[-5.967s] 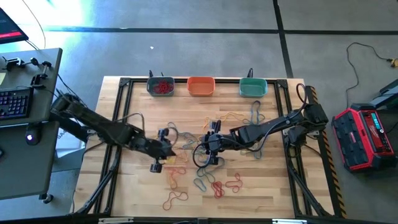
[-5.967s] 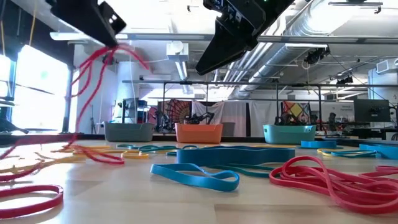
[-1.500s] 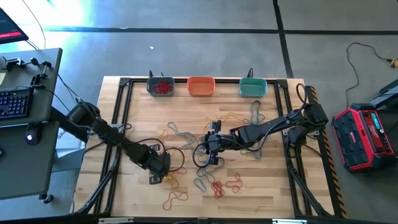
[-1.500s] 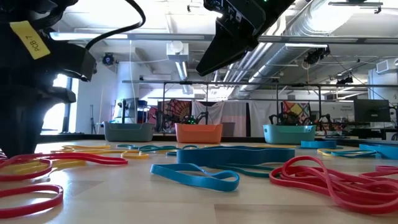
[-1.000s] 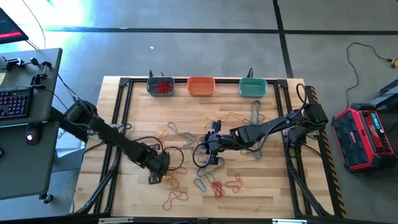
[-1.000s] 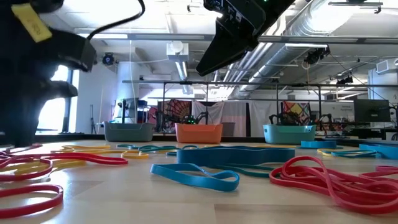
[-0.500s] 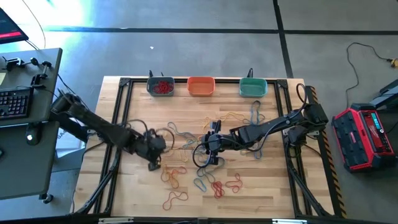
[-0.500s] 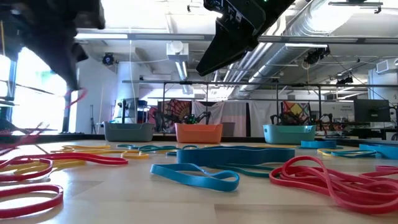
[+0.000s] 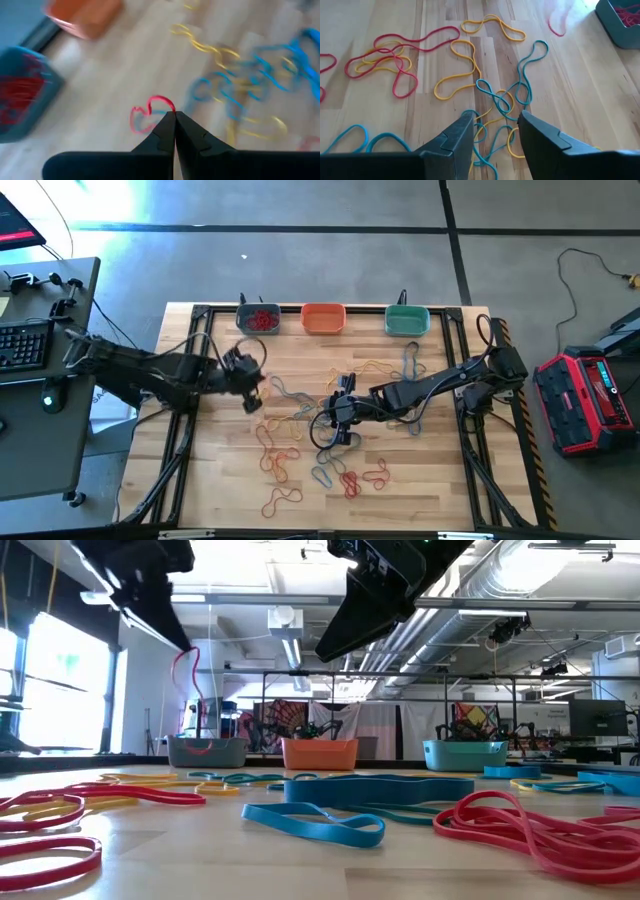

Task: Sort rubber bands into baskets
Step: Put the red rubber band into the blue bin

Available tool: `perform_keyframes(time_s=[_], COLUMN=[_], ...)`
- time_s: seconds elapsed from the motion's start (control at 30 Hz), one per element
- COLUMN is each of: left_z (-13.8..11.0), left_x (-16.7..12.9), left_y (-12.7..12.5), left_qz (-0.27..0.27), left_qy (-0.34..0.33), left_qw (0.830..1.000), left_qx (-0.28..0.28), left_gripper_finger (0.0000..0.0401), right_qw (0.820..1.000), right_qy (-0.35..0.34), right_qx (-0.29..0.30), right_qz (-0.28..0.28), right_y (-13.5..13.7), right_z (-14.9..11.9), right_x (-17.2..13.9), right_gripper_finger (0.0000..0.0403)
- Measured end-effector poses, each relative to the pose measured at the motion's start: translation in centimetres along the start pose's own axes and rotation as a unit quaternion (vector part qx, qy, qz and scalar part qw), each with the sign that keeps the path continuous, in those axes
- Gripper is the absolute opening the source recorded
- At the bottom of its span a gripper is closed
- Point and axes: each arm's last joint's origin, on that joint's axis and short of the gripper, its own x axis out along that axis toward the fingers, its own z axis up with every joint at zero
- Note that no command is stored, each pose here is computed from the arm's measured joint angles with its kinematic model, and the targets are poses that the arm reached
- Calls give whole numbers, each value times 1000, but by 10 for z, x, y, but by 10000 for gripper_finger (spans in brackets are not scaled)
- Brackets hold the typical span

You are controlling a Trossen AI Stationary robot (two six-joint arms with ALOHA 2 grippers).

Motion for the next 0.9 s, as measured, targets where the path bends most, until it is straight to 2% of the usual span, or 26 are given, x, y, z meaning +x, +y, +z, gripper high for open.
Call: perform_keyframes(time_s=[0.23,0.53,0.8,0.9], left_z=[14,31,34,31], left_x=[12,37,65,82], left_y=[42,106,159,174], left_qz=[95,209,257,251], left_qy=[-11,-7,16,31], left_qw=[995,978,966,967], left_qx=[-17,-29,-28,-31], left_gripper_finger=[0,0,0,0], right_qw=[1000,1000,1000,1000], right_qy=[-2,-5,-6,-5], right_qx=[1,14,15,16], right_qz=[0,-12,-12,-14], right_y=[0,-1,-1,-3], right_z=[0,1,1,1], right_x=[0,0,0,1], right_gripper_finger=[144,144,144,144])
